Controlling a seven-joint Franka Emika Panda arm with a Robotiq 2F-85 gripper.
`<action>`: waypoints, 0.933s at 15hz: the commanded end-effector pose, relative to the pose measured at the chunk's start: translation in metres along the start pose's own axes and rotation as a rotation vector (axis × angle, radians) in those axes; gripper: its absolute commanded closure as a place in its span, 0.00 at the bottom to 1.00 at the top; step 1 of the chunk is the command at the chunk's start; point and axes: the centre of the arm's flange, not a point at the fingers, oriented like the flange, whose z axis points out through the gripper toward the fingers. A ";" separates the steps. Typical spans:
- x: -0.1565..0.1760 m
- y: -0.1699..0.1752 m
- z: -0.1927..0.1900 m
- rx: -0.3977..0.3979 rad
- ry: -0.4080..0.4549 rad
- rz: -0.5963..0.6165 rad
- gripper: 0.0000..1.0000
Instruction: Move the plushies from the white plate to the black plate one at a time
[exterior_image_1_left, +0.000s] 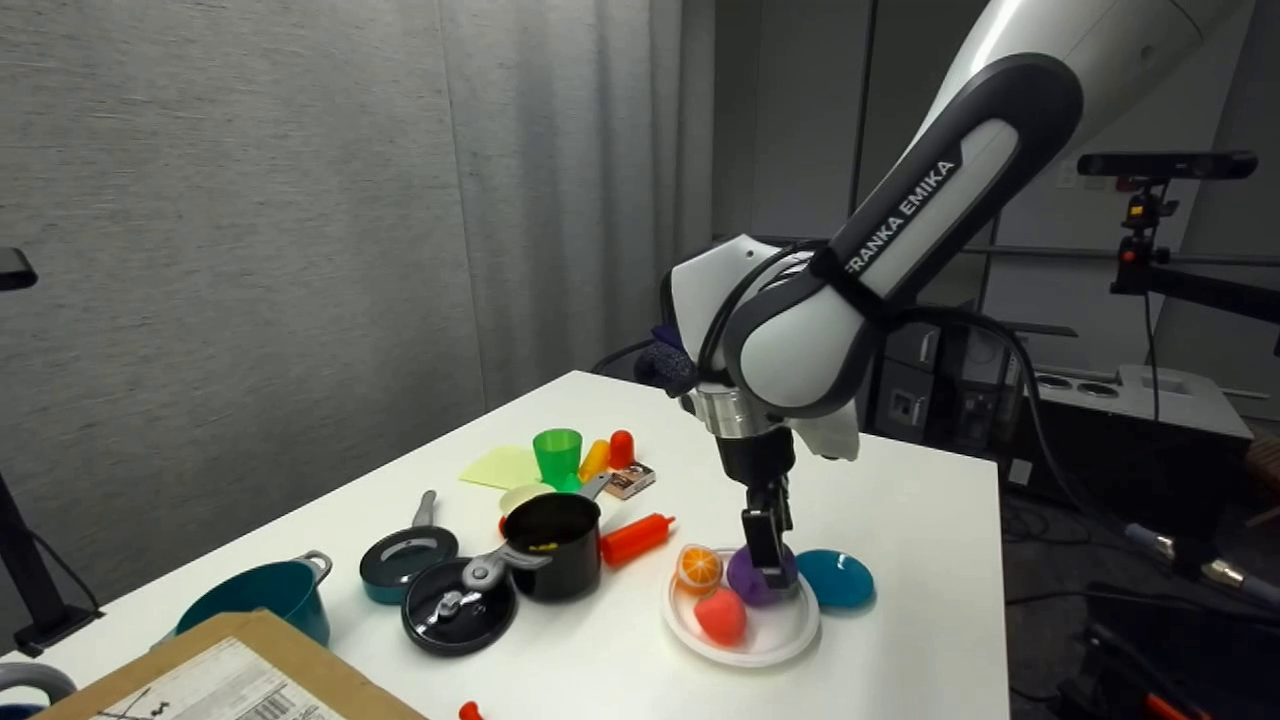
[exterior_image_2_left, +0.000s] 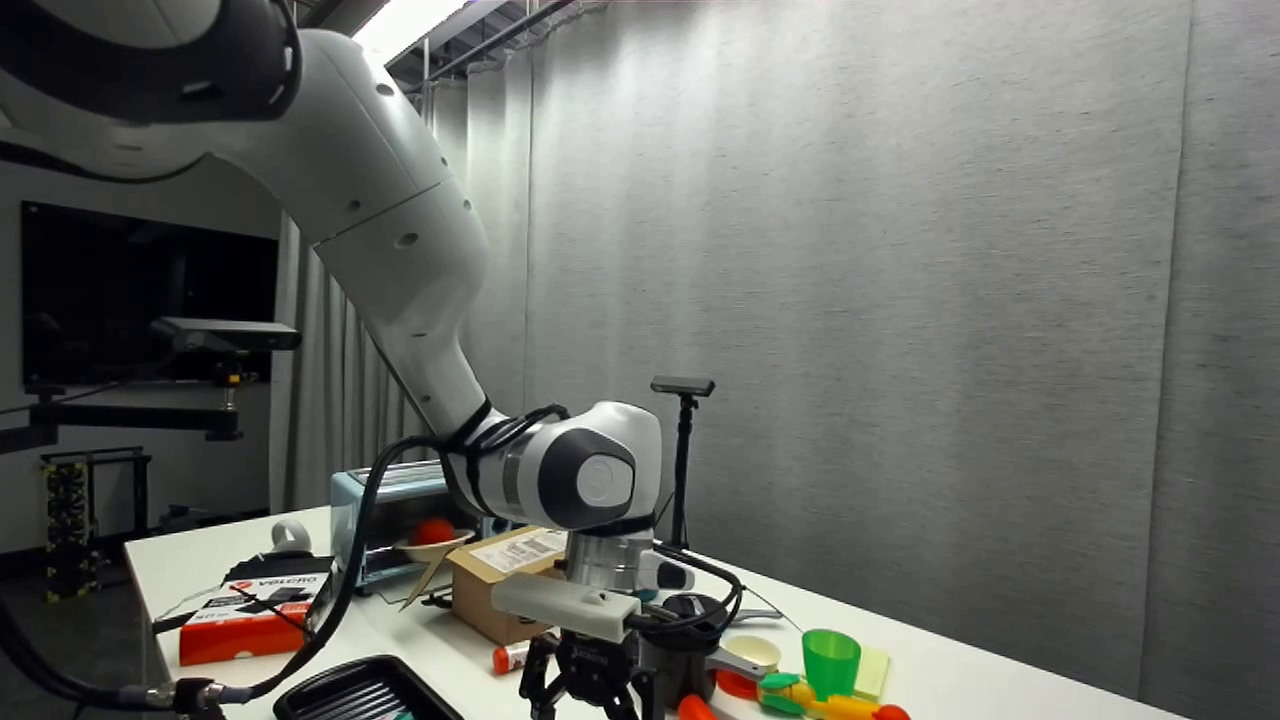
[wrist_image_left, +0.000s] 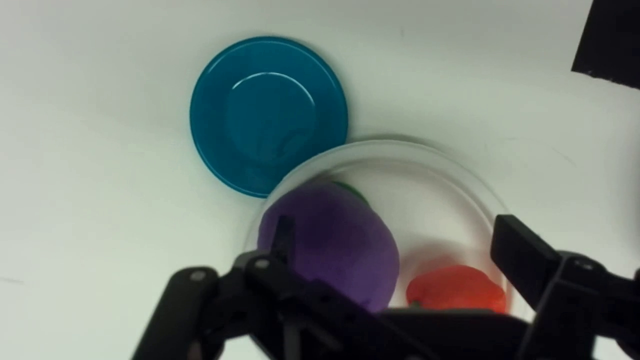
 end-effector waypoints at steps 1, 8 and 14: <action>-0.009 0.012 0.009 -0.059 0.044 0.059 0.00; -0.011 0.010 0.034 -0.087 0.013 0.098 0.42; -0.009 0.002 0.036 -0.064 0.010 0.083 0.89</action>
